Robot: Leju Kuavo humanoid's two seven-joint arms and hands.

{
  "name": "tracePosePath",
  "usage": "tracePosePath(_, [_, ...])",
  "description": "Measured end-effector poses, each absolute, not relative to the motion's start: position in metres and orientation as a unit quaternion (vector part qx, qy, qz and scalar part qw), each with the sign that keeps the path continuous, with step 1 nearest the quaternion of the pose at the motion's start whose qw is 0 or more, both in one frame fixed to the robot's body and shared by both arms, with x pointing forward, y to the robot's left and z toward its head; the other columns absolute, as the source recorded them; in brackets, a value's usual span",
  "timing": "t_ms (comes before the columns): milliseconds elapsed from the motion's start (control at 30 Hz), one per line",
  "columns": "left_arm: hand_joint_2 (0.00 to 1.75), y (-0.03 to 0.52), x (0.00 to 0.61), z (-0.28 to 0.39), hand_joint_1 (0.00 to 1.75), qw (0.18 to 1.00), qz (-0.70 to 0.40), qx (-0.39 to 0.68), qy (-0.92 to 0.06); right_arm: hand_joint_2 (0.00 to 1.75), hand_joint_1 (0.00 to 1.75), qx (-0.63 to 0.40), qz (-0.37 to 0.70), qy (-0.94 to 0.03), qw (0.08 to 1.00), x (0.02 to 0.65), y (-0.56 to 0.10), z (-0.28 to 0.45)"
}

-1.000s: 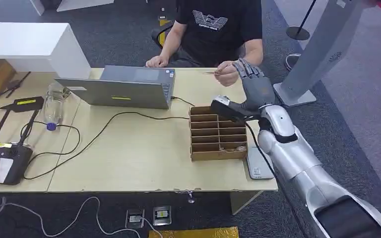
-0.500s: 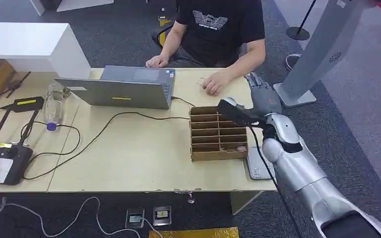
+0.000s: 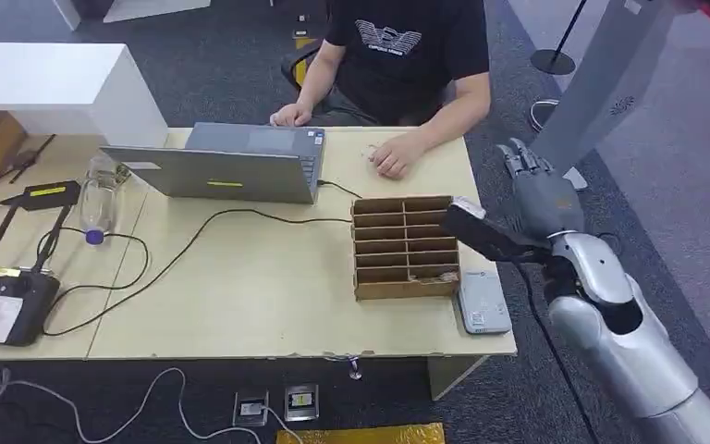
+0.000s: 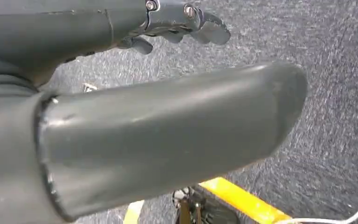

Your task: Pass the card to the sensor for recognition and then transmit it.

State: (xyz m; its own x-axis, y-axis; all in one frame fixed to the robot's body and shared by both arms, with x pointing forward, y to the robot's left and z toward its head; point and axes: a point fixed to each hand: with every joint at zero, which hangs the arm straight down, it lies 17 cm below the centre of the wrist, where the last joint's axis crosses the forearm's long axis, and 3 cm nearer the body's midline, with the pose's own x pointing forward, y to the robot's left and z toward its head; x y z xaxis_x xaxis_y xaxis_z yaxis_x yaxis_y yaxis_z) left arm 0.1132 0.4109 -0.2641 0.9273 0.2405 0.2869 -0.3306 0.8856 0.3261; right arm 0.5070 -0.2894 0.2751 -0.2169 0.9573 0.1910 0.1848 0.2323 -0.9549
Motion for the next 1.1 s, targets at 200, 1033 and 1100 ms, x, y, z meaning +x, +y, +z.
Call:
tracePosePath(200, [0.00,0.412,0.116,-0.263,0.00,0.962,0.144,0.193,-0.125,1.75,0.00,-0.430,0.431,-0.655,0.448,0.484,-0.280,0.246])
tracePosePath(1033, [0.00,0.411,0.122,-0.261,0.00,0.960,0.147,0.201,-0.132,1.75,0.00,-0.425,0.481,-0.606,0.470,0.474,-0.226,0.121])
tracePosePath(1100, [0.00,0.411,0.121,-0.262,0.00,0.960,0.147,0.201,-0.130,1.75,0.00,-0.425,0.483,-0.605,0.469,0.473,-0.223,0.120])
